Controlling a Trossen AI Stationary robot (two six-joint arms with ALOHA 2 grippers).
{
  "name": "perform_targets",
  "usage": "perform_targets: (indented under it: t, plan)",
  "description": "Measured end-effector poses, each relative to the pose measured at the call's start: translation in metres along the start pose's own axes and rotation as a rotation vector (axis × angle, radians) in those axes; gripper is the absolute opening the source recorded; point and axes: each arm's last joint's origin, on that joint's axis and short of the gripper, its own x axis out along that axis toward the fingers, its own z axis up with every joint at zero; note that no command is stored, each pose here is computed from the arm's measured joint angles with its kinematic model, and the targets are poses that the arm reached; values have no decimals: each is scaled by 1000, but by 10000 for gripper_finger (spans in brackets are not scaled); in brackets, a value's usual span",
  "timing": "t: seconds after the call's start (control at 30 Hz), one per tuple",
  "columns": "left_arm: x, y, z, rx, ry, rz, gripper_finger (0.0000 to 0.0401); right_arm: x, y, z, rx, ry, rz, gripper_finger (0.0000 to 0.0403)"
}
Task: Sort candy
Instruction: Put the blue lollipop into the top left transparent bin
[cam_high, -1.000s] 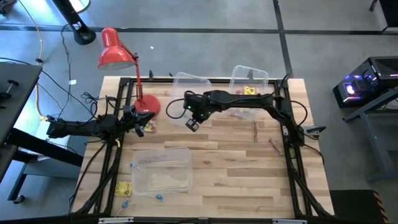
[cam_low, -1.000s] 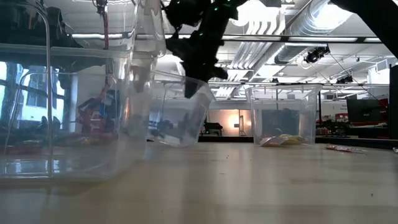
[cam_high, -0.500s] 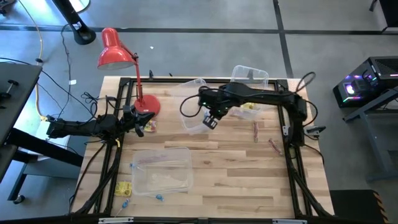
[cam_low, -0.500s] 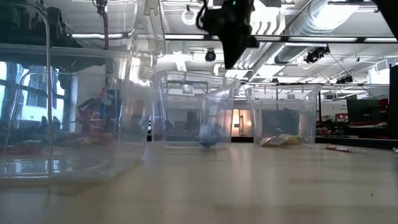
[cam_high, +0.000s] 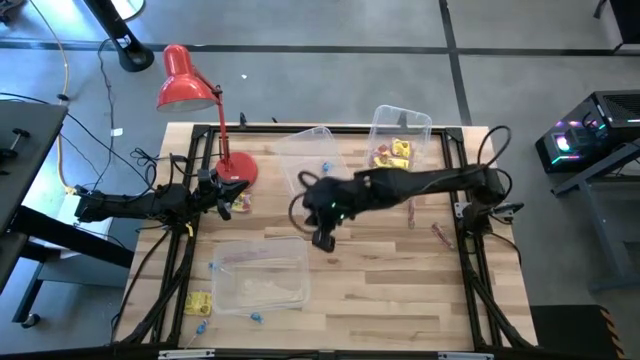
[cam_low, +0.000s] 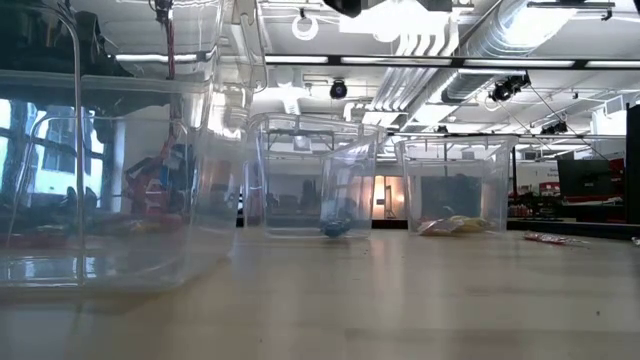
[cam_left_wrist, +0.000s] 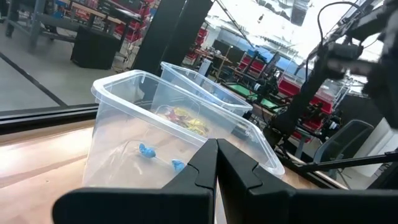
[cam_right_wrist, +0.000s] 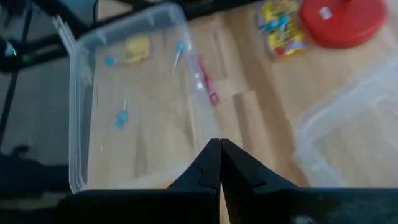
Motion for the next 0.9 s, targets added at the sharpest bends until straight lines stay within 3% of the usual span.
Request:
perform_targets:
  t: [0.23,0.47,0.53,0.63,0.67,0.8,0.9]
  plan:
    - [0,0,0,0,0,0,0,35,9,-18,-20,149,13,0]
    - [0,0,1,-8,-12,-2,0,37,8,-20,-8,166,12,0]
    - [0,-3,6,-129,-61,-25,0,37,9,-21,14,182,32,0]
    - [-3,-7,23,-550,-215,-95,0,37,10,-24,42,221,57,0]
    - [-4,-8,27,-626,-252,-115,0,36,11,-24,43,226,57,0]
    - [-7,-12,42,-682,-363,-192,0,36,11,-24,42,226,55,0]
    - [-3,-22,51,-647,-290,-264,0,37,7,-23,33,221,48,0]
